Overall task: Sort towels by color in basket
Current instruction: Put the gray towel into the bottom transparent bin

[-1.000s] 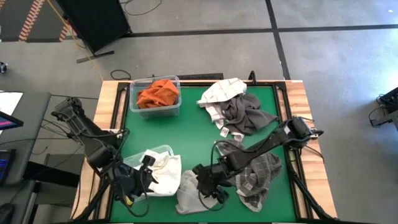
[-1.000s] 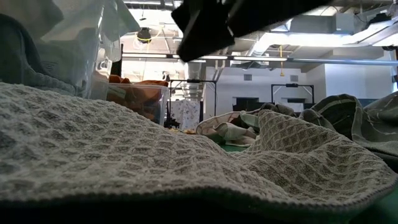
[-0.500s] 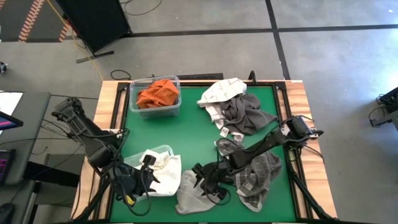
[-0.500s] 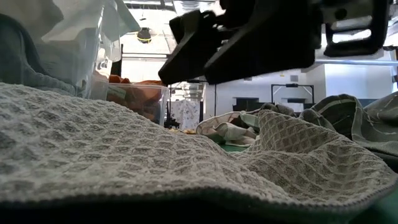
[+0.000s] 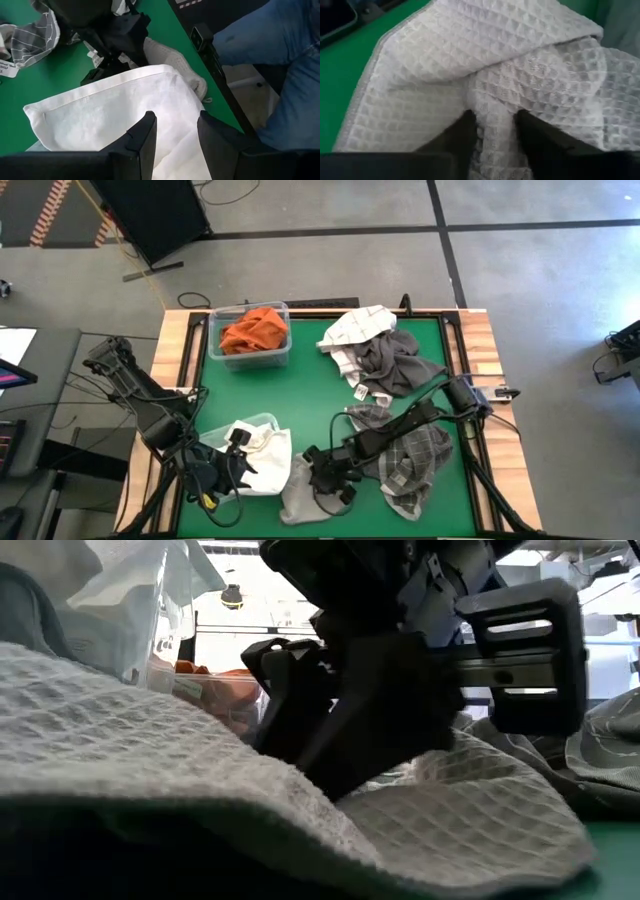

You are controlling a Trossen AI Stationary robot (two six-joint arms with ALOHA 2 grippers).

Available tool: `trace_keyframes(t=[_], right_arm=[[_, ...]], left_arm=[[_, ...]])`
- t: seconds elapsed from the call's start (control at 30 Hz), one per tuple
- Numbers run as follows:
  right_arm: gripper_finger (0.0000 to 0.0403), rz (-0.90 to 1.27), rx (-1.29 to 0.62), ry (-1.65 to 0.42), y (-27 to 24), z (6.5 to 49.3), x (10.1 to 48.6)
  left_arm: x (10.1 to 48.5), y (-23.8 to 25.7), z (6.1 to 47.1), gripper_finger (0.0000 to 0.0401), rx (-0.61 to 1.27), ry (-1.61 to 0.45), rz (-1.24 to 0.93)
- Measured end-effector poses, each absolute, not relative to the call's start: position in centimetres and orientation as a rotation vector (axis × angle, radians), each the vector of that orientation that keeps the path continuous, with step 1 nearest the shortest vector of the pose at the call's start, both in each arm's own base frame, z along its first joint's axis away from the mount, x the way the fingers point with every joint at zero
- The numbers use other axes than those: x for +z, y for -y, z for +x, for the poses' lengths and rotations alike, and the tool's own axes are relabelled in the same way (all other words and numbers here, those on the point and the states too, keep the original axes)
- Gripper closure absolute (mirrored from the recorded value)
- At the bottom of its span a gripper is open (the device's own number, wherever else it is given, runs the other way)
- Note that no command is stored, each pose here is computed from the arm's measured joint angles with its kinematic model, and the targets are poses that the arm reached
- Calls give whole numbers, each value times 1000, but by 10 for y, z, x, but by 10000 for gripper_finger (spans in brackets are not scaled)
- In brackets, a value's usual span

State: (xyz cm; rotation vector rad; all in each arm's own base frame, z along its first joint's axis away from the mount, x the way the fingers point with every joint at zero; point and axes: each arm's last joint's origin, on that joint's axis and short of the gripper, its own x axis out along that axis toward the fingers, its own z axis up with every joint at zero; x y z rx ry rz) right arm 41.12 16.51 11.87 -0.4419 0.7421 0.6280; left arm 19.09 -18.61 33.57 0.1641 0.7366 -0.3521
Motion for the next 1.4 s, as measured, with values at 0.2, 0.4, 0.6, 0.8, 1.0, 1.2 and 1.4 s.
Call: trace_keyframes(t=[0.2, 0.4, 0.6, 0.8, 1.0, 1.2, 1.4], right_arm=[[369, -494, 648, -798, -162, 413, 128], [369, -494, 655, -850, -164, 412, 140], [369, -514, 629, -782, -165, 406, 185], [369, -530, 617, -624, -159, 392, 243], [369, -573, 597, -427, -151, 377, 296], [369, -634, 538, -193, -139, 374, 335], [369, -638, 480, -31, -120, 386, 349]], left_arm=[[336, 186, 191, 266, -352, -737, 166], [335, 186, 190, 266, -347, -745, 165], [331, 182, 187, 266, -314, -811, 161], [327, 179, 184, 266, -276, -864, 135], [327, 184, 178, 266, -296, -872, 141], [323, 181, 173, 266, -254, -938, 134], [319, 178, 165, 266, -208, -1009, 119]])
